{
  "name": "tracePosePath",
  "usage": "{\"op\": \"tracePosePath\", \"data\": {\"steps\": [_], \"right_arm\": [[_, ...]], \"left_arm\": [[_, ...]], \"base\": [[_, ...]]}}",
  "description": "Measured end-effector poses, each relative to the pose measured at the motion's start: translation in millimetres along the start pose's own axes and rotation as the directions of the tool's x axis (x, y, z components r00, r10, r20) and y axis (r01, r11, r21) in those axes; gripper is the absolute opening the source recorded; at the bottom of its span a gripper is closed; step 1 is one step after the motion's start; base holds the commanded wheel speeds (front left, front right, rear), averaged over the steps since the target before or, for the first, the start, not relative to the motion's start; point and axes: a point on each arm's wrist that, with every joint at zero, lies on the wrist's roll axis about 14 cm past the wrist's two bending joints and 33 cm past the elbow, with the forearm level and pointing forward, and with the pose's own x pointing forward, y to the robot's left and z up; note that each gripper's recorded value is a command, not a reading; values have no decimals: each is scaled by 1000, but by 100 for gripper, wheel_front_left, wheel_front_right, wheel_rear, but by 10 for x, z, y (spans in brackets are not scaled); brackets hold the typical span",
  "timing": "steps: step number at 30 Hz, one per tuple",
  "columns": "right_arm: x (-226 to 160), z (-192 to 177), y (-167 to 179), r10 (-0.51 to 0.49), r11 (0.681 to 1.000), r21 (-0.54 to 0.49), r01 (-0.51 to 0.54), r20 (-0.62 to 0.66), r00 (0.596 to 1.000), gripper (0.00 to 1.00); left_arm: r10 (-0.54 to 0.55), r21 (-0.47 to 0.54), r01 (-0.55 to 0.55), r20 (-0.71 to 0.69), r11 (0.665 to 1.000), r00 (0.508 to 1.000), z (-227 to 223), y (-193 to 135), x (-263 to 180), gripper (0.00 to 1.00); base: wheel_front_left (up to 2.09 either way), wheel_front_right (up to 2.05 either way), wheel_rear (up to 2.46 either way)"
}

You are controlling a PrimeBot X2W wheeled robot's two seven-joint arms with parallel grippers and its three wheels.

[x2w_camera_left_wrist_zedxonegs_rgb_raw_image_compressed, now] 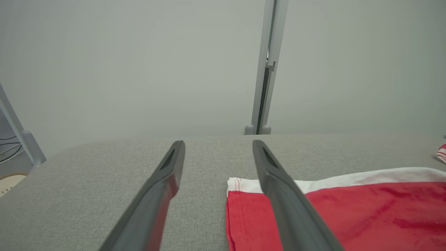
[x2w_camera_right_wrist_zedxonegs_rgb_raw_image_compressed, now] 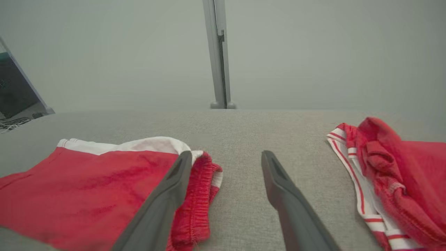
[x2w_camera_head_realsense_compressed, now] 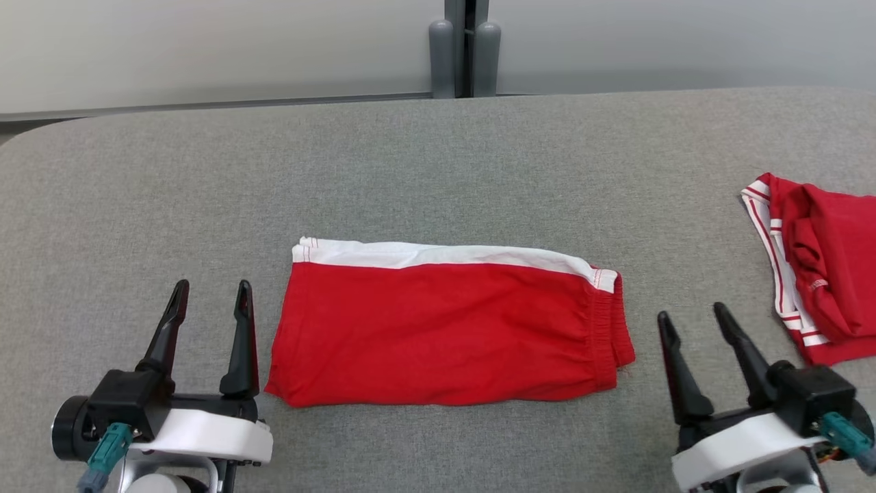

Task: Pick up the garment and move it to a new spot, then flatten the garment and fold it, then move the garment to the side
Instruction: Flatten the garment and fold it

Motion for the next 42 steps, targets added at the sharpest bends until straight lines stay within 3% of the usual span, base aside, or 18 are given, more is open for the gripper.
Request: {"op": "tracePosePath", "data": {"steps": [8,14,18,21,22,29,37,42], "right_arm": [[213,-550,413,120,992,65,-110,-171,978,100],[320,-889,206,61,996,82,-41,-258,964,100],[380,-1016,276,85,993,109,-54,-298,951,100],[433,-1056,350,111,988,136,-72,-313,943,17],[449,-1061,367,117,987,145,-74,-315,942,0],[458,-988,329,124,985,153,-80,-300,946,0],[182,-820,-217,7,998,65,12,-288,958,0],[131,-631,-224,10,997,73,9,-265,964,0]], "left_arm": [[2,-13,-2,-16,1000,1000,-83,-2,113,100],[1,-18,-2,-38,1000,999,-197,0,192,100],[7,-15,-7,-48,1000,999,-255,22,227,100],[4,-14,-5,-43,1000,999,-257,20,275,100],[0,-15,0,-41,1000,999,-256,13,288,100],[-7,-10,7,-33,1000,999,-245,2,301,100],[-16,-16,15,-15,1000,1000,-169,-49,259,100],[-27,-19,27,-7,999,1000,-133,-89,235,100]], "base": [[0,0,0],[0,0,0],[0,0,0],[0,0,0],[0,0,0],[0,0,0],[0,0,0],[0,0,0]]}}
